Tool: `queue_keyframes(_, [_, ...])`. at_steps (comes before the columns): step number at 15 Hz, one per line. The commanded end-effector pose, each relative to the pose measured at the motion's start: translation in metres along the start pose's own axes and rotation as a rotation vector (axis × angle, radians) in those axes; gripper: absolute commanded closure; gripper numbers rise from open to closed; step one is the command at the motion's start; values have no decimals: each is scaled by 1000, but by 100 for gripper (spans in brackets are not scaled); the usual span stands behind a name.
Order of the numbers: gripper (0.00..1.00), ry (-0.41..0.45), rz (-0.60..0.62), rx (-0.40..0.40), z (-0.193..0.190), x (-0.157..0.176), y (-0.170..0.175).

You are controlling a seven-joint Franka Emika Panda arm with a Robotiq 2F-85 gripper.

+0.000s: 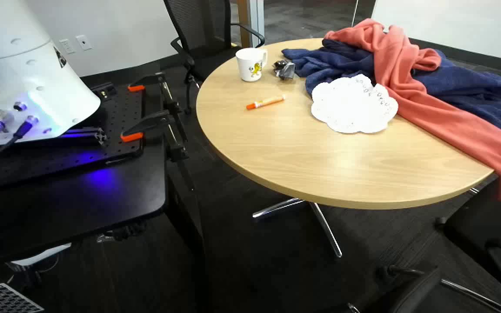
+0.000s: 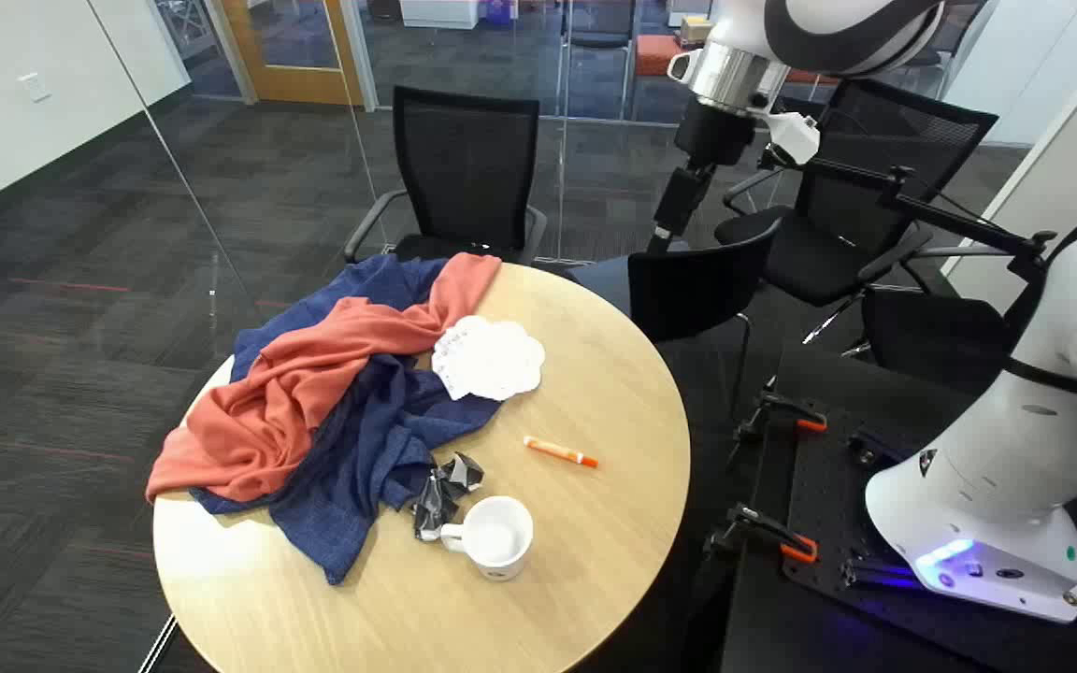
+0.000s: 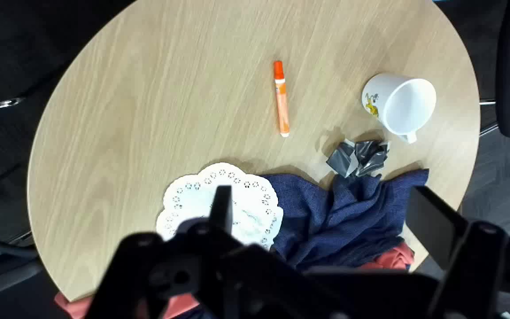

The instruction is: Remove the marker from the table and put it in the bowl

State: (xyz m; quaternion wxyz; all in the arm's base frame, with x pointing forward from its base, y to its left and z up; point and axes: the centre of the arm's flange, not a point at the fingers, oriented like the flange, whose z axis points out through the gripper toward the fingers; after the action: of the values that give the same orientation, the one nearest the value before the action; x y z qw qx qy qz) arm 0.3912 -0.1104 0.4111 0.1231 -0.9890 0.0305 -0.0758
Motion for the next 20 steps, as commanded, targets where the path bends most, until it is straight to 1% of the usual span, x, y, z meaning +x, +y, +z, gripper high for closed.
queue_keyframes(1, [0, 0, 0, 0, 0, 0, 0])
queue_keyframes(7, [0, 0, 0, 0, 0, 0, 0])
queue_keyframes(10, [0, -20, -28, -38, 9, 10, -11])
queue_keyframes(14, [0, -86, -89, -95, 38, 21, -34])
queue_keyframes(17, [0, -132, -125, -146, 72, 30, -49])
queue_keyframes(20, [0, -151, -140, -208, 110, 44, -61])
